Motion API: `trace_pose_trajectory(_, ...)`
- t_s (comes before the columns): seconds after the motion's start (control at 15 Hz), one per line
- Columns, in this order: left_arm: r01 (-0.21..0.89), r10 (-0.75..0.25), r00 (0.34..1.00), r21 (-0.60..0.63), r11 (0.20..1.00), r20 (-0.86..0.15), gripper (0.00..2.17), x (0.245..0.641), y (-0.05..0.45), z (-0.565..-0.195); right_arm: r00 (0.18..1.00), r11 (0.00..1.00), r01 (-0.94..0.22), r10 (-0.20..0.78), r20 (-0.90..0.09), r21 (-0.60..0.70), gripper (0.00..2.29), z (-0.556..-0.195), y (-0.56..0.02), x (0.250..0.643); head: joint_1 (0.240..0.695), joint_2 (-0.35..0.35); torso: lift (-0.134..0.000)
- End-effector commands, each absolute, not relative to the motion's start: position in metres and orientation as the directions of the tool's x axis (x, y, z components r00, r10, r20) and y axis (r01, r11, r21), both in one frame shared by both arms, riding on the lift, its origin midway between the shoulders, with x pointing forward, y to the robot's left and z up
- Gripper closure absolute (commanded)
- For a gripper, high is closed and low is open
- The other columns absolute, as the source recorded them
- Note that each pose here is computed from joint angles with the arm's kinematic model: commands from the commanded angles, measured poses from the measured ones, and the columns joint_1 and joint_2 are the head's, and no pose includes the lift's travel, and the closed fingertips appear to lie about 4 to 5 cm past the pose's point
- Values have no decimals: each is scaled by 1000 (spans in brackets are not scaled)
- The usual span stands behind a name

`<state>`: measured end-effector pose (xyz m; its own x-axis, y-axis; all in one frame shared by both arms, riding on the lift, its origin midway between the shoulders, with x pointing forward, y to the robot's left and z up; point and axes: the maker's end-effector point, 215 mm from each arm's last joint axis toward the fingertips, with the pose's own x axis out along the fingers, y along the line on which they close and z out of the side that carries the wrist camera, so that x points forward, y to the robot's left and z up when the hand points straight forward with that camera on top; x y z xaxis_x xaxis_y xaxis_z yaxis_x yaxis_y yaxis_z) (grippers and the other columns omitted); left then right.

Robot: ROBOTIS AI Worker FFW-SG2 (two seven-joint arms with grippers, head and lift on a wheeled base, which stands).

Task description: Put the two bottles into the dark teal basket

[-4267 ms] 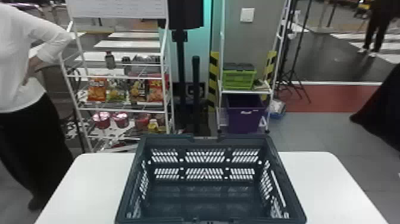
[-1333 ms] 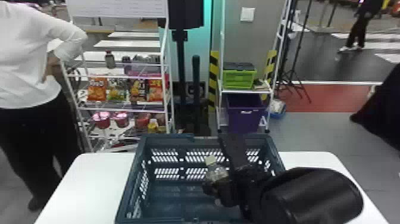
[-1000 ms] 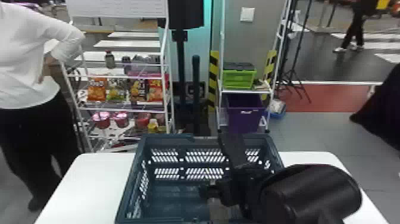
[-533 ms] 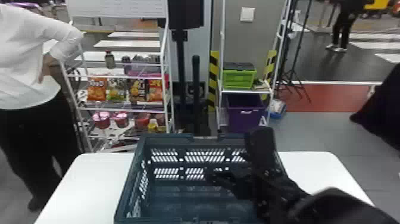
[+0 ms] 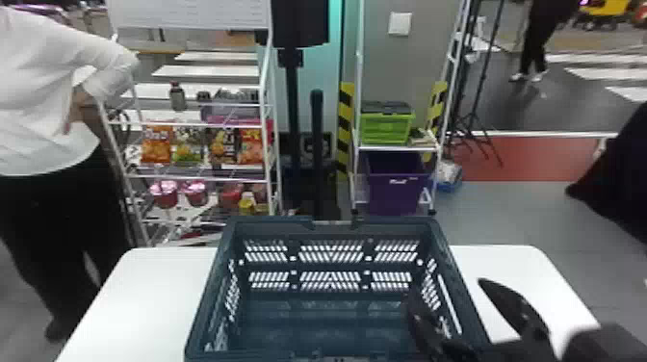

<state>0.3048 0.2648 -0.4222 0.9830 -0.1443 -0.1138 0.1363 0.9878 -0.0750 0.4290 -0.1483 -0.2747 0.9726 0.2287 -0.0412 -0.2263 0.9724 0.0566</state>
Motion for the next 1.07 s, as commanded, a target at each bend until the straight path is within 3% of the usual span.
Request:
trace_pose_trajectory(0.0,131,-139,984,-76,988,-110,2121,305,265,-418,981,977,-196,195,23,89,39,-274,-164,387,499,0,0)
trace_pose_trajectory(0.47,136,-141,986,-63,989,-88,2121,304,266,-402,992,978,-103,87,95,180,43,-316,-191,271,499,0,0)
trace_pose_trajectory(0.6,133,-137,987,-50,990,-87,2121,306,271,-395,996,979,-86,78,54,185,43,-336,-193,255,499,0,0)
trace_pose_trajectory(1.0,135,-133,987,6,991,-95,2121,341,292,-335,994,979,-68,50,95,194,39,-341,-207,224,499,0,0)
